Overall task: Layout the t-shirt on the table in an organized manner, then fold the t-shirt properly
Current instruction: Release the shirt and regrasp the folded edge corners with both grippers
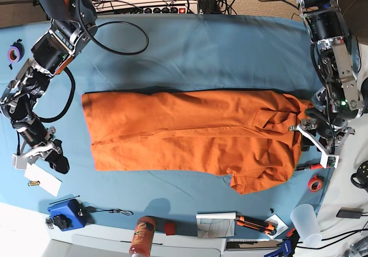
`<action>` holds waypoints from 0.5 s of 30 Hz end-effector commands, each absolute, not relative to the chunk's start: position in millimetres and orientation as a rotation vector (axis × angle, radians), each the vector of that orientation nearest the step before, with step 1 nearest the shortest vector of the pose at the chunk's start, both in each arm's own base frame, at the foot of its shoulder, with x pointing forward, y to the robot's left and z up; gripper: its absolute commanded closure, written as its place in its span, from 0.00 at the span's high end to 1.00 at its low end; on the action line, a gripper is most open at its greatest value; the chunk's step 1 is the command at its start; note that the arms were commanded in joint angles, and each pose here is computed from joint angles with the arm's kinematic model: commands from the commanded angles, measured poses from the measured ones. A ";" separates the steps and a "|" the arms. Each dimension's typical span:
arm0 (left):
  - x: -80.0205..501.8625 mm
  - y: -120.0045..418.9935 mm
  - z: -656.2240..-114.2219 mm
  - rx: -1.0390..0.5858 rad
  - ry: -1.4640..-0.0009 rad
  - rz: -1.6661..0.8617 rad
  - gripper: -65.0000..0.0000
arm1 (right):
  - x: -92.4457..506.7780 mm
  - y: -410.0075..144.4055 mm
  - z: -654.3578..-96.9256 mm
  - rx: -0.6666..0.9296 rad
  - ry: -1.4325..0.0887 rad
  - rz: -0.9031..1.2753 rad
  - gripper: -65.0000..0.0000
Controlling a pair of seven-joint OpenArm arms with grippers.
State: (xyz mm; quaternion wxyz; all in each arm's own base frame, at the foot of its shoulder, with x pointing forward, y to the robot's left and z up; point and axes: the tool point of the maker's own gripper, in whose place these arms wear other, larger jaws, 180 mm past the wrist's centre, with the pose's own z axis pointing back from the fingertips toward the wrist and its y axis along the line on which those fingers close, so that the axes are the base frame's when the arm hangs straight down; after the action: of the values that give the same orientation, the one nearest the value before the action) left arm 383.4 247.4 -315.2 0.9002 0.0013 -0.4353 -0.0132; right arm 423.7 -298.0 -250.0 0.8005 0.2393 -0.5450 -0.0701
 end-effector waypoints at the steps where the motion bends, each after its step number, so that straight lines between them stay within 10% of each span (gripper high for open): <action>1: 388.8 252.5 -297.9 0.018 -0.933 -0.036 0.45 | 428.0 -307.4 -222.6 0.510 -1.239 -0.130 0.22; 15: 290.9 296.4 -279.8 0.026 -0.924 0.039 0.45 | 346.4 -352.9 -263.5 0.486 -1.147 -0.256 0.22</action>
State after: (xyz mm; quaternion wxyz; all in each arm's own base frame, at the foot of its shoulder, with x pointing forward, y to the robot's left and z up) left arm 284.1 293.3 -294.8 0.9057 0.0039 -0.4231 0.0277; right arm 339.3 -345.2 -286.8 0.8214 0.2330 -0.5047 -0.1280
